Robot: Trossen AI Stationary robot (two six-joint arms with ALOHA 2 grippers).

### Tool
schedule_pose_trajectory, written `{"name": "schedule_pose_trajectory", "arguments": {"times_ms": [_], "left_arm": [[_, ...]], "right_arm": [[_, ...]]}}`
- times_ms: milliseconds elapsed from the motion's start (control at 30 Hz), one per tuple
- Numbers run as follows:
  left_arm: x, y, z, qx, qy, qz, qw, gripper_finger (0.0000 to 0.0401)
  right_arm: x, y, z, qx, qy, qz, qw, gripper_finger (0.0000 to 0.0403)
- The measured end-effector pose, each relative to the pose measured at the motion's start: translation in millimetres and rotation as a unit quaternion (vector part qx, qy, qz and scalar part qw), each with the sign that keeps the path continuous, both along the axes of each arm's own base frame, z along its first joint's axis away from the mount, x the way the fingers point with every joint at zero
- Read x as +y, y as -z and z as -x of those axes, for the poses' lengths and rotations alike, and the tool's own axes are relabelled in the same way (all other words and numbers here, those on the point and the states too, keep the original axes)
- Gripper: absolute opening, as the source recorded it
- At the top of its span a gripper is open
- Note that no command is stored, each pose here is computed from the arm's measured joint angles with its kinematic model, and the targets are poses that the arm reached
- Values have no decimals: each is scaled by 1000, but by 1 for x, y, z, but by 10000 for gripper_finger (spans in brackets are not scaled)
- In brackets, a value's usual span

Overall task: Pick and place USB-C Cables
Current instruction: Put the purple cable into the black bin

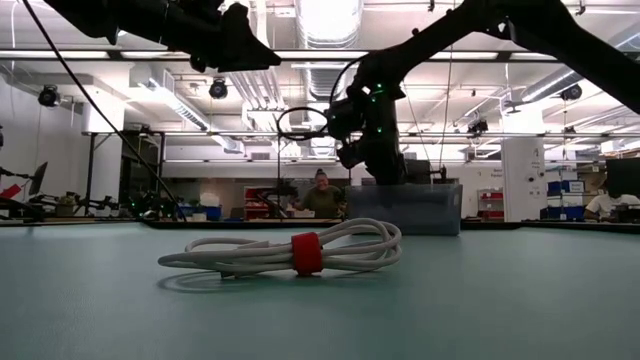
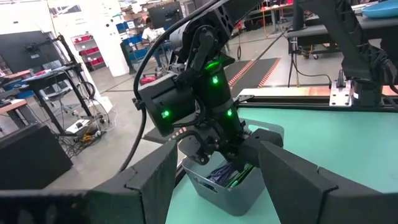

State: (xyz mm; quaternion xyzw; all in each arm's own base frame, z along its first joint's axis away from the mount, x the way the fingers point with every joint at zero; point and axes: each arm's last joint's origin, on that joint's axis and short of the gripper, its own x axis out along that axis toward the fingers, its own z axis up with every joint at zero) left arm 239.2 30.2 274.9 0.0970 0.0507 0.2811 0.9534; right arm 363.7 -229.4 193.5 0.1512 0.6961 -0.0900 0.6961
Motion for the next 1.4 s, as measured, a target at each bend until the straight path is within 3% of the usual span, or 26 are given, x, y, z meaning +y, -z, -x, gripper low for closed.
{"name": "schedule_pose_trajectory", "arguments": {"times_ms": [467, 1400], "left_arm": [[0, 0, 0, 1, 0, 0, 1000, 210], [0, 0, 0, 0, 0, 0, 1000, 210]], "right_arm": [[-4, 7, 1, 30, 12, 29, 999, 22], [-7, 8, 0, 24, 28, 34, 999, 22]]}}
